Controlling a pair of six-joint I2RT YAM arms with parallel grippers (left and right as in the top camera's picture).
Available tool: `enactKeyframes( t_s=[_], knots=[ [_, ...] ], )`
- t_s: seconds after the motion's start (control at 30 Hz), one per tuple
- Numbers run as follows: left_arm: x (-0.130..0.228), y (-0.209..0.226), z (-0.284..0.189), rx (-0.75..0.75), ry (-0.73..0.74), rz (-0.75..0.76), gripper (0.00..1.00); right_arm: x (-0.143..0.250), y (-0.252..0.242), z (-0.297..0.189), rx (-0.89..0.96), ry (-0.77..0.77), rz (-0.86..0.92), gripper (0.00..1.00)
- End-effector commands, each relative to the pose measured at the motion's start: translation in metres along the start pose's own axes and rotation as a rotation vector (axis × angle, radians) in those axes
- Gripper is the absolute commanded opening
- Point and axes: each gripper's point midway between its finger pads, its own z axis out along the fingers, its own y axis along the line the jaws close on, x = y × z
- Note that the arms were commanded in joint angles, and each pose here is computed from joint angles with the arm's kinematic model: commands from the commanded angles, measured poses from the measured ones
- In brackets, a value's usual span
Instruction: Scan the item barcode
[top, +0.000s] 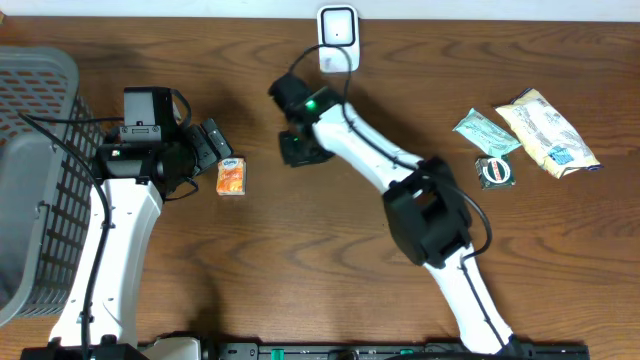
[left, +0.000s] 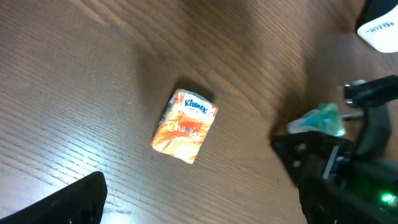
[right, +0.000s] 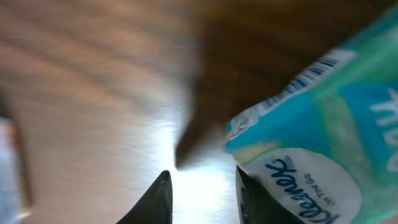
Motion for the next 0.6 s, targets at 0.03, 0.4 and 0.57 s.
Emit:
enactKeyframes(
  t_s=[0.03,0.4,0.57],
  knots=[
    [-0.002,0.002,-0.002,-0.008,-0.009,0.003,0.98,-0.017,-0.043,-0.044,0.056,-0.036,-0.165,0.31],
    [-0.002,0.002,-0.002,-0.008,-0.009,0.003,0.98,-0.037,-0.126,-0.078,0.079,-0.056,-0.054,0.35],
    [-0.002,0.002,-0.002,-0.008,-0.009,0.003,0.98,-0.046,-0.065,-0.082,-0.228,-0.095,-0.116,0.33]
  ],
)
